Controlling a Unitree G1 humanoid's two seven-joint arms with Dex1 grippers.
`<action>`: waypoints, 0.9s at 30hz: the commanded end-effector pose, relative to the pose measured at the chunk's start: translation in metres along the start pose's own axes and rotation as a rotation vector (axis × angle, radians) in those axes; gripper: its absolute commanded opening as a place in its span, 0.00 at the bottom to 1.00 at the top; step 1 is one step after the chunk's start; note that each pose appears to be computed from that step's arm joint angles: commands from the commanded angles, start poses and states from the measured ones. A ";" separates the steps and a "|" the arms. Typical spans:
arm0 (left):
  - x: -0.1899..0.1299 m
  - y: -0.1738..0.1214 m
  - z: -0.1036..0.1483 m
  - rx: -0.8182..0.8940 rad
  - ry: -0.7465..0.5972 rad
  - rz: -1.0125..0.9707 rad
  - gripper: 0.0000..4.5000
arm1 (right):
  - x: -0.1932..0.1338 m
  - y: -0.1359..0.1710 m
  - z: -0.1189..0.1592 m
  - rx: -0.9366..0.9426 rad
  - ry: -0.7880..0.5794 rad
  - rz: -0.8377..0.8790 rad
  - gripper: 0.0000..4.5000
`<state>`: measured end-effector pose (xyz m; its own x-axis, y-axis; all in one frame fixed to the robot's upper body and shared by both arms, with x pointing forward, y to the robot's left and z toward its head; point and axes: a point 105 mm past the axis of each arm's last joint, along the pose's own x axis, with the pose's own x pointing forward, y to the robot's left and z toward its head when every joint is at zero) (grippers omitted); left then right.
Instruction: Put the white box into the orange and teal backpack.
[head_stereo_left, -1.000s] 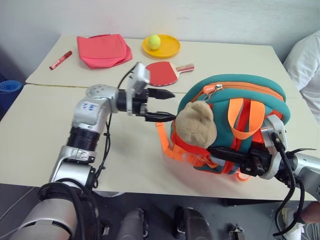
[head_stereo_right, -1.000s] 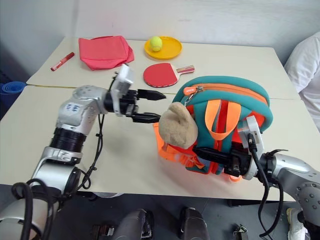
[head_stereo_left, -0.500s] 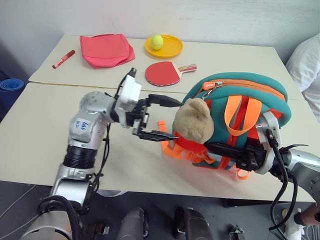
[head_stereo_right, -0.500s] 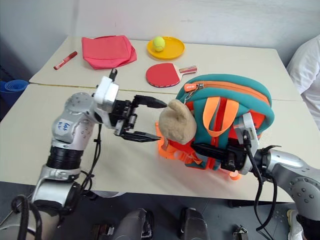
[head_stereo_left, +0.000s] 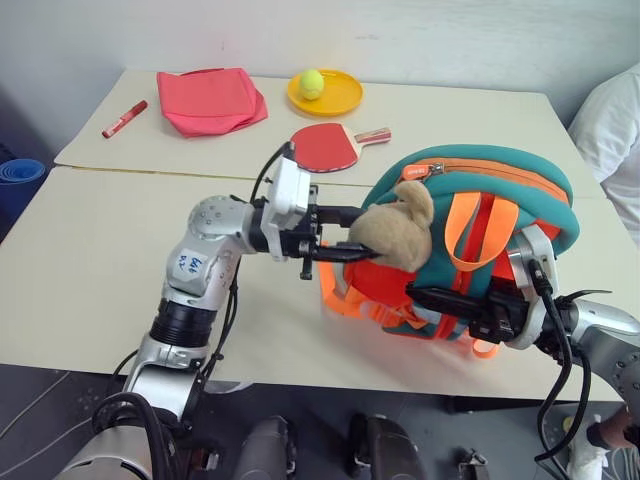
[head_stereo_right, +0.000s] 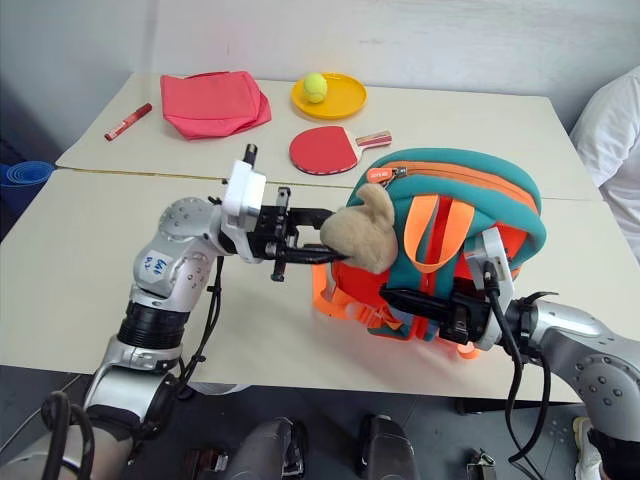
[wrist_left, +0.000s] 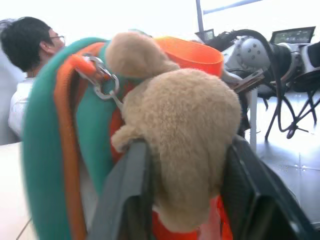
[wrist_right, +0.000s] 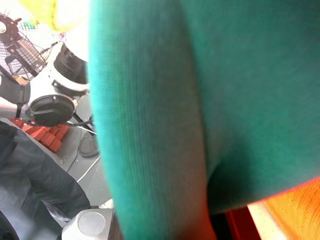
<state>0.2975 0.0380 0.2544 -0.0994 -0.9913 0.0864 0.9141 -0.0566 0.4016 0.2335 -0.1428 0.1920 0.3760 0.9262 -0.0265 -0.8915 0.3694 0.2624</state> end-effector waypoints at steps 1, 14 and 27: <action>-0.032 0.029 0.021 0.009 0.007 0.126 0.18 | -0.004 0.004 0.010 -0.011 -0.063 -0.011 0.00; -0.084 0.018 -0.064 -0.202 0.360 0.187 0.15 | -0.016 0.009 0.008 0.049 -0.154 -0.092 0.00; -0.071 -0.030 -0.116 -0.379 0.365 0.133 0.35 | -0.003 -0.016 0.001 -0.111 -0.209 -0.256 0.00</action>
<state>0.3248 0.0897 0.1328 0.0932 -0.9792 -0.1802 0.9949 0.0844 0.0559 0.2403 -0.1486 0.1787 0.5898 0.8034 0.0823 -0.7924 0.5560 0.2509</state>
